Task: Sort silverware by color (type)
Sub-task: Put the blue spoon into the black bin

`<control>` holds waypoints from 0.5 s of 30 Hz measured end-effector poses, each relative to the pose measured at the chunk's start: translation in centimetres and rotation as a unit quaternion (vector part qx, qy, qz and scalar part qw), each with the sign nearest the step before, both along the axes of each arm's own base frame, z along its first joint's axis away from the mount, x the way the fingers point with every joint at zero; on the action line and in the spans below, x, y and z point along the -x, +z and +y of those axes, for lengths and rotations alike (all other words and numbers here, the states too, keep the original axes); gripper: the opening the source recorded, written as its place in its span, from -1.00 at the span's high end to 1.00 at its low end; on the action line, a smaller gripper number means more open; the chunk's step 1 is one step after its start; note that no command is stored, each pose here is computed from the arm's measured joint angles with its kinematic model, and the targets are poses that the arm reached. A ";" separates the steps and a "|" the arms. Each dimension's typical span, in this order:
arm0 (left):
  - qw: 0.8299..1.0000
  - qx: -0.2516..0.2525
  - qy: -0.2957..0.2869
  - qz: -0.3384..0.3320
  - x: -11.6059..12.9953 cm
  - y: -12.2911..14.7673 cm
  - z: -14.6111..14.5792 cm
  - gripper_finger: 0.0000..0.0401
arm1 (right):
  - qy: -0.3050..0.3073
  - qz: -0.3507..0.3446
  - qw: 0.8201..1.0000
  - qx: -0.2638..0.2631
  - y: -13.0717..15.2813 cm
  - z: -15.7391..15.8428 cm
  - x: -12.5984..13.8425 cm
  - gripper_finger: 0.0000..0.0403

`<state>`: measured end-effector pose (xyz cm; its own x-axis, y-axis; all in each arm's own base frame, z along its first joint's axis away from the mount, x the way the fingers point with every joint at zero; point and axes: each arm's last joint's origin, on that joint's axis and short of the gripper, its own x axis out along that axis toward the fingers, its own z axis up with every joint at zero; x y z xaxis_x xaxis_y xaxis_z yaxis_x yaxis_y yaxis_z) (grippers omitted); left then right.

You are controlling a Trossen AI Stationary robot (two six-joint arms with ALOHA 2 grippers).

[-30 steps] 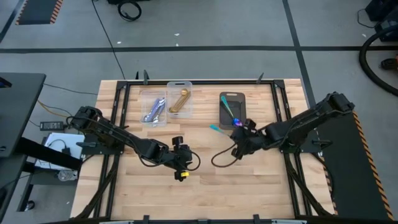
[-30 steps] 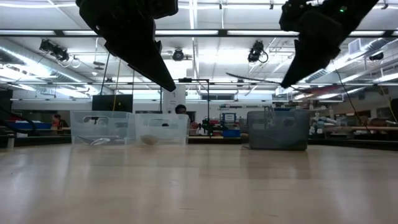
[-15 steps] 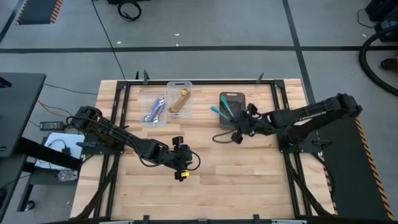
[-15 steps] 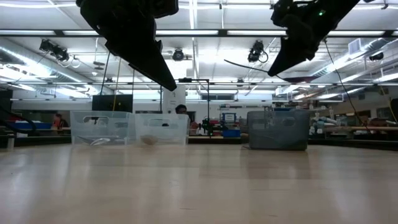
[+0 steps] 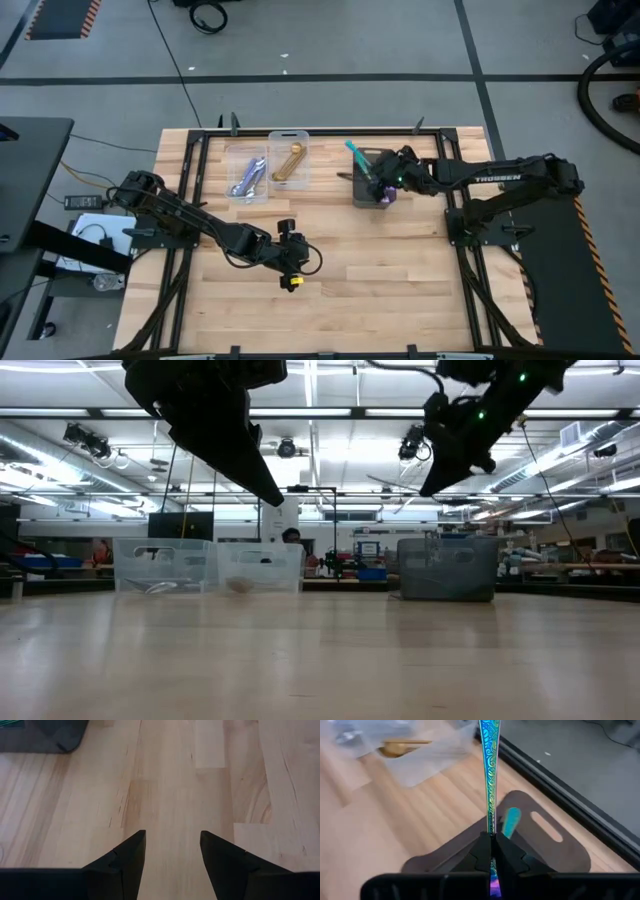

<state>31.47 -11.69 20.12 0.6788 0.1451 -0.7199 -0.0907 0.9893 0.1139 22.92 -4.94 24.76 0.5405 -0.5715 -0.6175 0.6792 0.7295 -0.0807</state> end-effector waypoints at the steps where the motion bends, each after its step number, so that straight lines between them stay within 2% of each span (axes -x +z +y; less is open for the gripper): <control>1: 1.000 0.001 0.001 0.000 0.0 0.0 0.0 0.02 | -0.009 -0.005 1.000 -0.001 -0.4 -0.5 0.1 0.93; 9: 1.000 0.003 0.004 -0.001 0.0 0.0 0.0 0.02 | -0.031 -0.075 0.997 -0.015 -4.6 -3.6 1.5 0.93; 15: 1.000 0.004 0.006 -0.002 -0.1 0.0 0.1 0.02 | -0.038 -0.082 0.994 -0.056 -6.9 -3.9 2.6 0.93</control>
<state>31.53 -11.57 20.13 0.6793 0.1471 -0.7189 -0.1019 0.9891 0.1061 20.27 -8.81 17.89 0.5972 -0.5470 -0.5867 0.7304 0.6731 0.1159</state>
